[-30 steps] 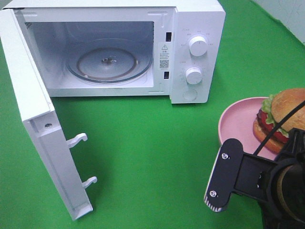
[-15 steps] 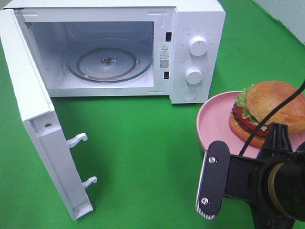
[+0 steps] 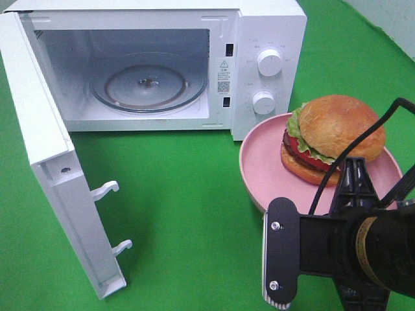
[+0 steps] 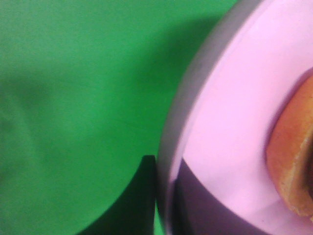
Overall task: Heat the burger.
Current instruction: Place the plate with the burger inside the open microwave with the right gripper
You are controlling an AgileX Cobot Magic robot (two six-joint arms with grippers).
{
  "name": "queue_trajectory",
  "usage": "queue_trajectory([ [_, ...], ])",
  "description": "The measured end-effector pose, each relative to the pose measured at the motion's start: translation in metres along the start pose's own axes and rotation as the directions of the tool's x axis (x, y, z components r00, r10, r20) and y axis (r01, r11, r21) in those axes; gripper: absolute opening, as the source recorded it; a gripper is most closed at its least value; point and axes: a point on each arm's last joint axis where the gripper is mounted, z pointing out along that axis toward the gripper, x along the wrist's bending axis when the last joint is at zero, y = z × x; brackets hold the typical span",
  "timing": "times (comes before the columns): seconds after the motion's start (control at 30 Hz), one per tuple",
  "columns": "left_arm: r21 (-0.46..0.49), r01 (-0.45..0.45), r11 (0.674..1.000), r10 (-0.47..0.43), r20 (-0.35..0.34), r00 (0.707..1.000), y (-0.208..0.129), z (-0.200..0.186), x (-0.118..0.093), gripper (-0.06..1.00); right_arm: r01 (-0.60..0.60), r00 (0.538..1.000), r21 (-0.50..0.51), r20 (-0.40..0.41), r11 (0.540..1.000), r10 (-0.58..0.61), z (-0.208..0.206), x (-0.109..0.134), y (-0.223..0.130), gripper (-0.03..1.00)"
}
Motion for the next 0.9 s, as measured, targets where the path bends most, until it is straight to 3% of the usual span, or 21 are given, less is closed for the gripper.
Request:
queue_trajectory([
  [0.13, 0.0, 0.0, 1.0, 0.0, 0.0, 1.0, 0.0, 0.0, 0.0, 0.99, 0.002, 1.0, -0.052, -0.015, 0.999, -0.002, 0.0, 0.001, 0.005, 0.05],
  [0.3, 0.0, 0.0, 1.0, 0.0, 0.0, 1.0, 0.0, 0.0, 0.0, 0.99, 0.128, 0.991, -0.105, -0.017, 0.986, -0.13, -0.001, 0.003, 0.009, 0.06],
  [0.43, 0.0, 0.0, 1.0, 0.0, 0.0, 1.0, 0.0, 0.0, 0.0, 0.99, 0.249, 0.968, -0.136, 0.0, 0.959, -0.252, -0.001, 0.003, 0.012, 0.06],
  [0.9, 0.0, 0.0, 1.0, 0.0, 0.0, 1.0, 0.0, 0.0, 0.0, 0.99, 0.4, 0.914, -0.216, 0.029, 0.891, -0.404, 0.003, 0.001, 0.016, 0.06],
])
